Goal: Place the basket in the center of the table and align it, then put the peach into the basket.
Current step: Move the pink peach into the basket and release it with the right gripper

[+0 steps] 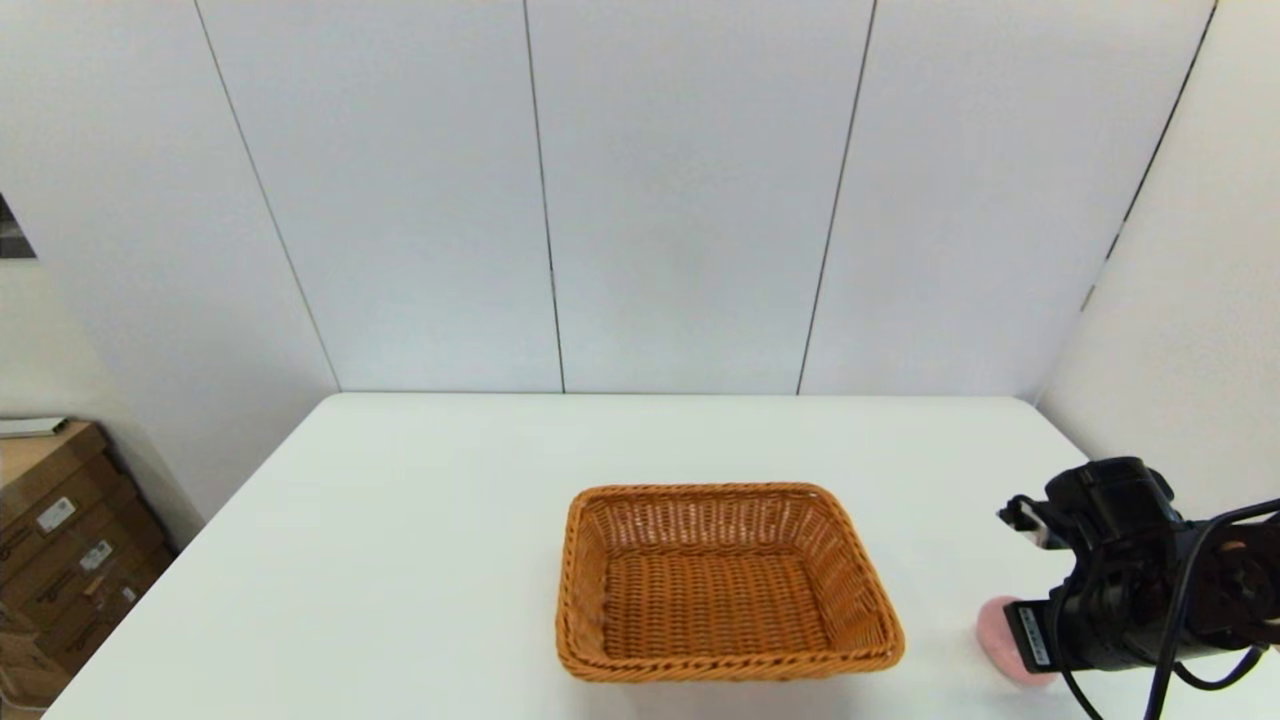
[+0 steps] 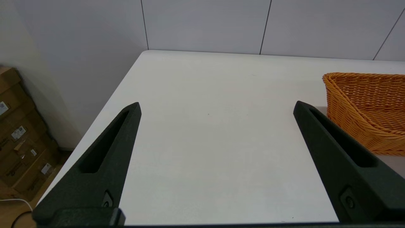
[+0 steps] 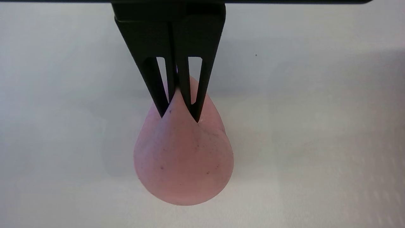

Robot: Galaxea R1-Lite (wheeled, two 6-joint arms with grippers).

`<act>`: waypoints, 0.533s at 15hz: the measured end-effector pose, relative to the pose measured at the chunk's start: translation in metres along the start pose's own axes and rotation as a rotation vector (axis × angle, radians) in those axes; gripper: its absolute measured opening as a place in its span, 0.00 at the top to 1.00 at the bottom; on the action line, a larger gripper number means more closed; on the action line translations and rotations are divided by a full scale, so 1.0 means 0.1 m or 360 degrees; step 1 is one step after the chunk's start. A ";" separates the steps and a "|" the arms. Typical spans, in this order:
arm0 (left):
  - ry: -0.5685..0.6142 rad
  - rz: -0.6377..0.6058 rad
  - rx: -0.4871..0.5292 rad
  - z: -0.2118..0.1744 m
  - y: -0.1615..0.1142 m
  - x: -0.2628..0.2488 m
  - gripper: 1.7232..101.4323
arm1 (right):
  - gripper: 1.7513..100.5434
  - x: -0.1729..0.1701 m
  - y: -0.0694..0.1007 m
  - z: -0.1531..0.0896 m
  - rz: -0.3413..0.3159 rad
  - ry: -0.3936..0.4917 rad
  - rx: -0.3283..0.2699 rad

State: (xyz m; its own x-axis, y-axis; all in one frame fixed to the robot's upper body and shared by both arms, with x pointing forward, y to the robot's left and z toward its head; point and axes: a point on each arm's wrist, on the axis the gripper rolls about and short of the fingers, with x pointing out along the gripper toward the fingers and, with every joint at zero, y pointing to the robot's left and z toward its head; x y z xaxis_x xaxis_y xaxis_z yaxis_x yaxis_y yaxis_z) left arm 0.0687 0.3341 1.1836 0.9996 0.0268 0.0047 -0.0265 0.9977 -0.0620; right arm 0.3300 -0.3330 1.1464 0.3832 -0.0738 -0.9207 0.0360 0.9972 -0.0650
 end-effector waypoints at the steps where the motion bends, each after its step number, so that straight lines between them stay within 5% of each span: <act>1: 0.0001 0.0000 -0.0001 0.00 0.00 0.00 0.04 | 0.98 -0.01 0.00 0.01 0.0000 -0.0019 0.0006; 5: 0.0001 0.0001 -0.0001 0.00 0.00 0.00 0.04 | 0.98 -0.29 0.03 0.13 0.0025 -0.0310 0.0024; 8: 0.0000 0.0000 -0.0001 0.00 0.00 0.00 0.04 | 0.98 -0.79 0.31 0.24 0.0182 -0.0642 -0.0048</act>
State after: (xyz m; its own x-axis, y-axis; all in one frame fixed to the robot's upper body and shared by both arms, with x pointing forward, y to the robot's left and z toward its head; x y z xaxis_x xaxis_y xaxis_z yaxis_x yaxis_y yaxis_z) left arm 0.0687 0.3341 1.1836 0.9996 0.0268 0.0047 -0.0265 0.9977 -0.0624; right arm 0.3229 -0.2967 1.2267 0.7141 0.0459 -0.6985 -0.0526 0.9985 0.0119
